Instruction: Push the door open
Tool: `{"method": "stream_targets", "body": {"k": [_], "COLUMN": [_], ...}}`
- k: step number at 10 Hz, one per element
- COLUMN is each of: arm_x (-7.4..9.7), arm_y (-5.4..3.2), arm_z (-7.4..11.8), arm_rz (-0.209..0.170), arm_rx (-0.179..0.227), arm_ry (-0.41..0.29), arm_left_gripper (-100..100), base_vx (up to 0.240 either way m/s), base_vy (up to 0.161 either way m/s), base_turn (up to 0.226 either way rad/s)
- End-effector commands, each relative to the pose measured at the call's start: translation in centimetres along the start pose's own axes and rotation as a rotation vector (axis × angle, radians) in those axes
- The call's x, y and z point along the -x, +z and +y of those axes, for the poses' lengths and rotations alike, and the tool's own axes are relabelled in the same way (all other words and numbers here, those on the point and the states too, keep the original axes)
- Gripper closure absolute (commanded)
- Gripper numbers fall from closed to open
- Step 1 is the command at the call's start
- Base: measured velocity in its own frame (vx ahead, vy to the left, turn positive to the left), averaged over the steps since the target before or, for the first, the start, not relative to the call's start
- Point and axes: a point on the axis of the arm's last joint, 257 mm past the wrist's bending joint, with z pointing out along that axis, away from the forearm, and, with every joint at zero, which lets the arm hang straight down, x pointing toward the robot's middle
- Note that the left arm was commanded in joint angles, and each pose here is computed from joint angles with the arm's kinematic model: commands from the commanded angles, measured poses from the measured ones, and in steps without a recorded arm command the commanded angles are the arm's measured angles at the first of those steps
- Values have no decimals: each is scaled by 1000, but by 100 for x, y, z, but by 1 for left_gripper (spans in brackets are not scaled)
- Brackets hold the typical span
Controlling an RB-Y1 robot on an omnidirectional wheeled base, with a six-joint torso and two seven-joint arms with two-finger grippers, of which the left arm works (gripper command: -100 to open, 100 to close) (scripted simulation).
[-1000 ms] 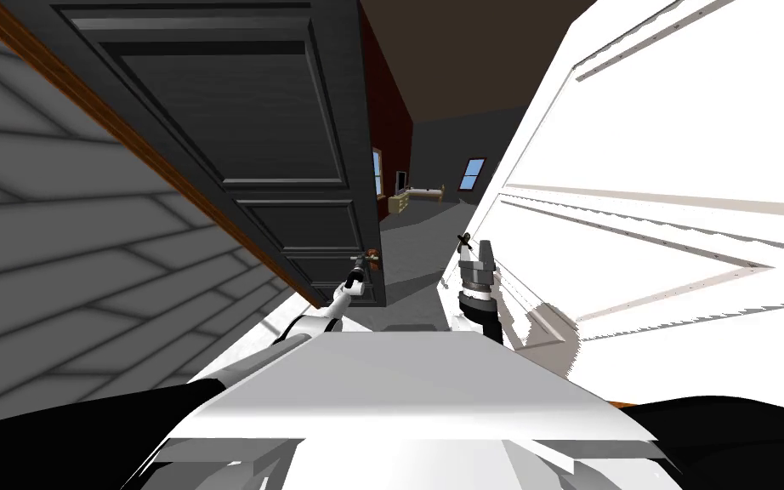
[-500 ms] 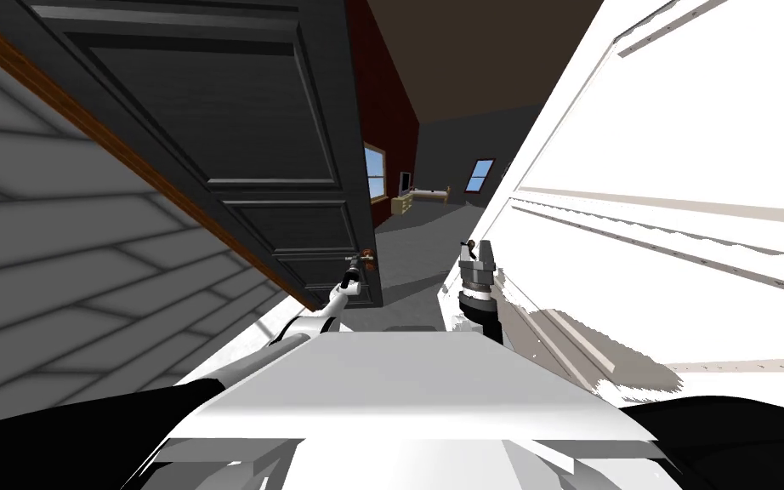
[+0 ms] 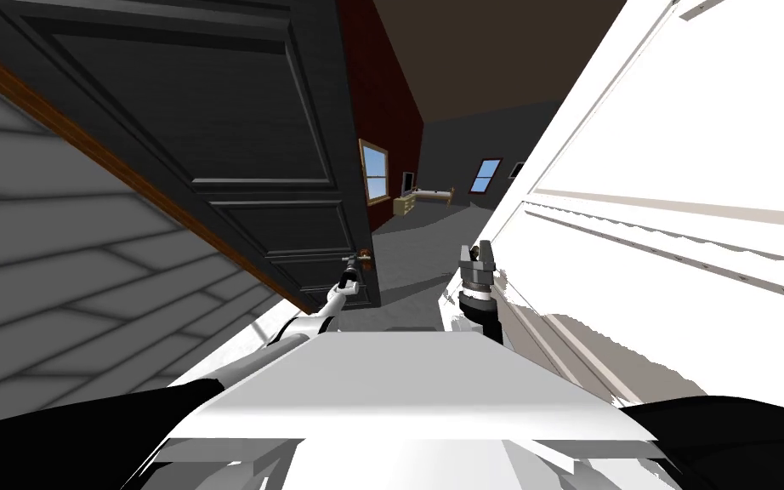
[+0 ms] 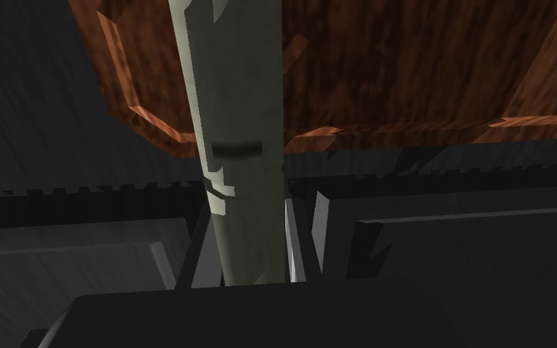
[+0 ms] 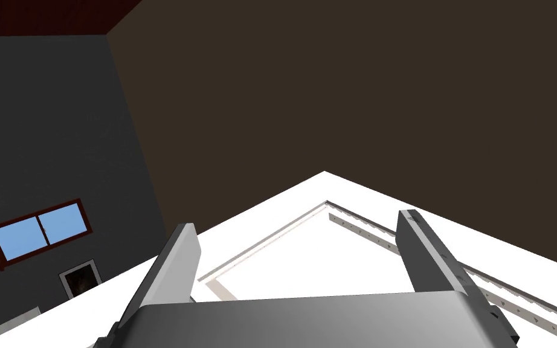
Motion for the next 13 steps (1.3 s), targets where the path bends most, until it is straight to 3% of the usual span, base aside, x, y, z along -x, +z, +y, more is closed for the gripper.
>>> {"method": "stream_targets", "body": {"k": [1,13], "arm_x": [80,793], "arm_y": [9,-38], "arm_z": [-15,-29], "arm_rz": [-16,-165], "arm_rx": [-4,-8], "arm_ry": [2,1], "arm_left_gripper": [100,100], "base_vx": [176,188], "base_vy": [-67,-66], "base_turn": [60,63]}}
